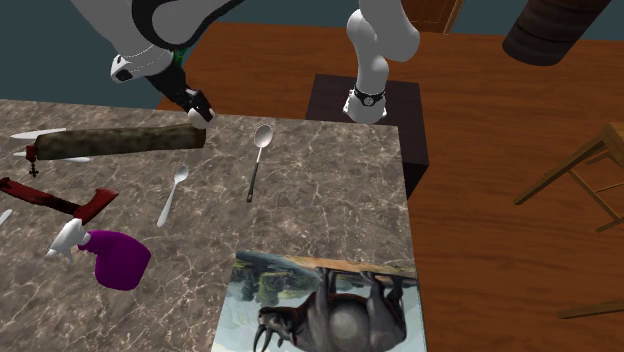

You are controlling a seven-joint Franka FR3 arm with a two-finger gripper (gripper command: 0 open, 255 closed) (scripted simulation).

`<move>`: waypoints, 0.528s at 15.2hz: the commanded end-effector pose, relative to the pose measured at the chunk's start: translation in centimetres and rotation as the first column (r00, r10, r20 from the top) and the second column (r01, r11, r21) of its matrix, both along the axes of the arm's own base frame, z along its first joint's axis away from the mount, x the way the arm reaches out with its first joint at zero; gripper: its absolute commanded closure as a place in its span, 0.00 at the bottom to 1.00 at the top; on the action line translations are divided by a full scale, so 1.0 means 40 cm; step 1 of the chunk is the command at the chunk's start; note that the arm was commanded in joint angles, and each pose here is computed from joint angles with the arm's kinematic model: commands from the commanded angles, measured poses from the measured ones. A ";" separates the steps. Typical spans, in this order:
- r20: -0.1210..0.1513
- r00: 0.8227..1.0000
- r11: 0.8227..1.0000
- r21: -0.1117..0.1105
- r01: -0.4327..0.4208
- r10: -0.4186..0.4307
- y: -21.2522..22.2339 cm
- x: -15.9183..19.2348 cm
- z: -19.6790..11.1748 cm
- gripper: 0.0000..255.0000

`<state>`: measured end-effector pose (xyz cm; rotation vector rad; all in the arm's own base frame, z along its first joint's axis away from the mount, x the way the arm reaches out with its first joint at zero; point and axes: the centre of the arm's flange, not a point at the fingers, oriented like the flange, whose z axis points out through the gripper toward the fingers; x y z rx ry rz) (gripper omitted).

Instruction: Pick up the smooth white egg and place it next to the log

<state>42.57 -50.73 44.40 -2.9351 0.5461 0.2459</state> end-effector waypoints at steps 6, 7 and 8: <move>0.000 1.000 1.000 0.000 -0.001 0.001 -0.004 0.001 -0.093 1.00; 0.000 1.000 1.000 0.000 -0.001 0.001 -0.004 0.001 -0.106 1.00; 0.000 1.000 1.000 0.000 -0.001 0.001 -0.004 0.001 -0.120 1.00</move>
